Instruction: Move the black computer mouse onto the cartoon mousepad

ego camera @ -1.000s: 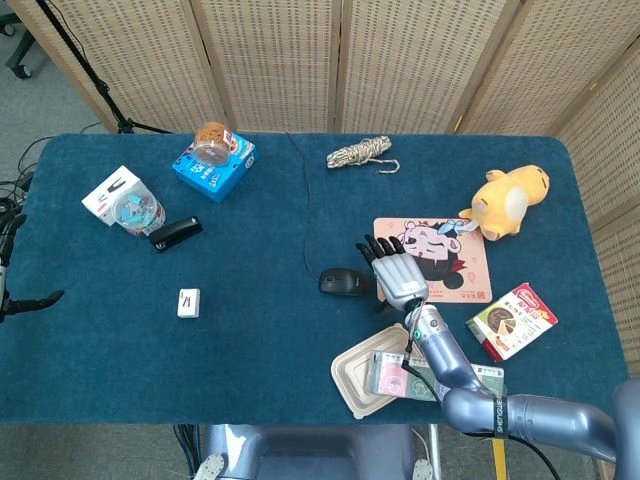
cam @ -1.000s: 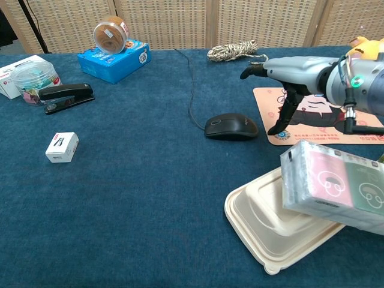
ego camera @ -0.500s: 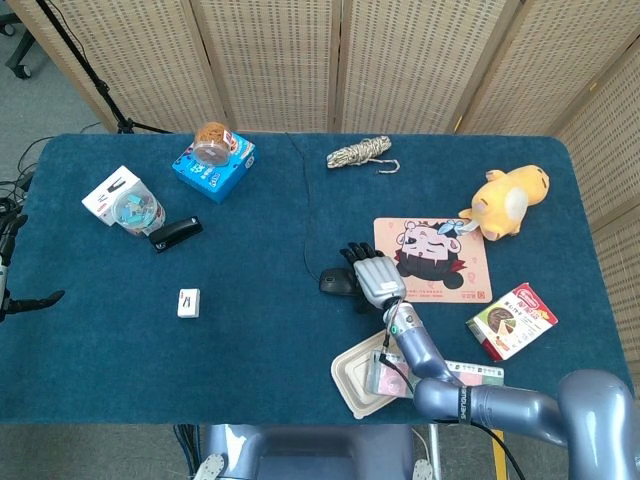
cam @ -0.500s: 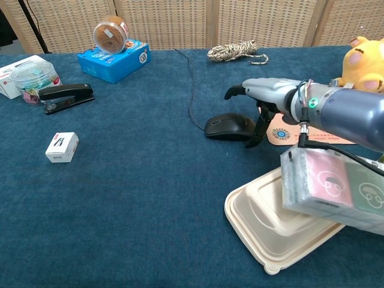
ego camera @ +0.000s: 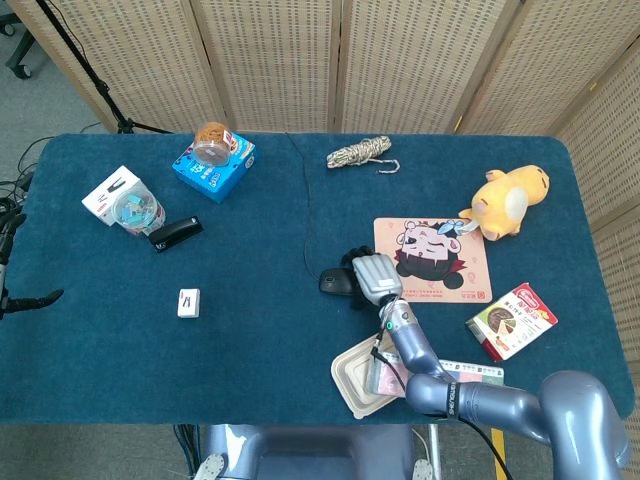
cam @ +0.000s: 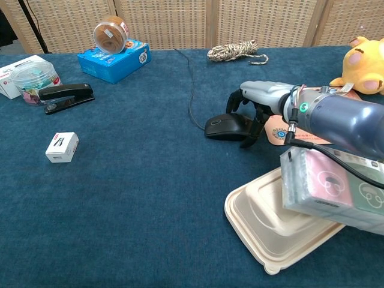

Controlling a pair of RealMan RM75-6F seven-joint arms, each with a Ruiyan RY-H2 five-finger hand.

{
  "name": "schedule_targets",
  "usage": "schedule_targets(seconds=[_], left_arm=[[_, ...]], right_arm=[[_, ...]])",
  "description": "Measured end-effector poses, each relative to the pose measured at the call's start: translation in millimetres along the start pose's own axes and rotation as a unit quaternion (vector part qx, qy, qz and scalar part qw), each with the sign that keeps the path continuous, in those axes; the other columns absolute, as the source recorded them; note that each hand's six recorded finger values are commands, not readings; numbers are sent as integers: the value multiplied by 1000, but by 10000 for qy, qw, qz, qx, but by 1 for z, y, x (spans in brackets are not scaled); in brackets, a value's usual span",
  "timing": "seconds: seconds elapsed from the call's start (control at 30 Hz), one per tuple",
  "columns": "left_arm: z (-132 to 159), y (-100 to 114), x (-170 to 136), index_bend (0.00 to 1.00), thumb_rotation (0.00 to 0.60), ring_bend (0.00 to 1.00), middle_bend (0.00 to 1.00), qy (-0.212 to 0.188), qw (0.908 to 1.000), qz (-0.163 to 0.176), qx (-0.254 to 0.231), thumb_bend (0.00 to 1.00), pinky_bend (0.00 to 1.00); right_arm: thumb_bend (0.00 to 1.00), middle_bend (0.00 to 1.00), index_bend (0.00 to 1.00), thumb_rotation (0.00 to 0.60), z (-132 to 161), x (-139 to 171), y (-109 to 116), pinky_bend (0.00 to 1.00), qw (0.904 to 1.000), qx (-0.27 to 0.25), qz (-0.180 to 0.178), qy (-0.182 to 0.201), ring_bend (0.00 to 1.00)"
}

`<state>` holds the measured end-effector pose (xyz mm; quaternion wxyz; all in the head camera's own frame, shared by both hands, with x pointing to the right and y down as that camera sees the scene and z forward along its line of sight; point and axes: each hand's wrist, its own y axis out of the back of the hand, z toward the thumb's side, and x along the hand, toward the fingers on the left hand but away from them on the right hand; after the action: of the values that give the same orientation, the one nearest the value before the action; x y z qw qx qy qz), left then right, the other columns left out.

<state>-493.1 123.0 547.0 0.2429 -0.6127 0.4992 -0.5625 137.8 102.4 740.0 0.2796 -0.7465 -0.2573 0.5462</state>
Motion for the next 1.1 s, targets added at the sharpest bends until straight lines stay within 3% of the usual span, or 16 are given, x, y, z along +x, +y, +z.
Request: schedule_targets(seconds=[0.33,0.57,0.8,1.1], left_arm=[[0,0,1,0,600,0,0,3,10000,-20,3,0,0],[-2,0,1,0,600,0,0,24,10000,-10,-10,0,0],[-1,-1,1,0,600,0,0,22,10000,-45,-3,0,0],[-2,-3,2,0,600,0,0,14,9998,-160,-76,0,0]], right_arm=[[166,315,380,600,2,-6,-1,382,10000,-73,-29,-36,249],[282,378,433,600,0,-9,-2,462,10000,-27,-51,-71,309],[342,412,461,600,-1,-8,-1,519,9999,-82,-107,-87,345],[502,428,480,600,-5,-6,22,524,9976,-401,-473,-304,354]])
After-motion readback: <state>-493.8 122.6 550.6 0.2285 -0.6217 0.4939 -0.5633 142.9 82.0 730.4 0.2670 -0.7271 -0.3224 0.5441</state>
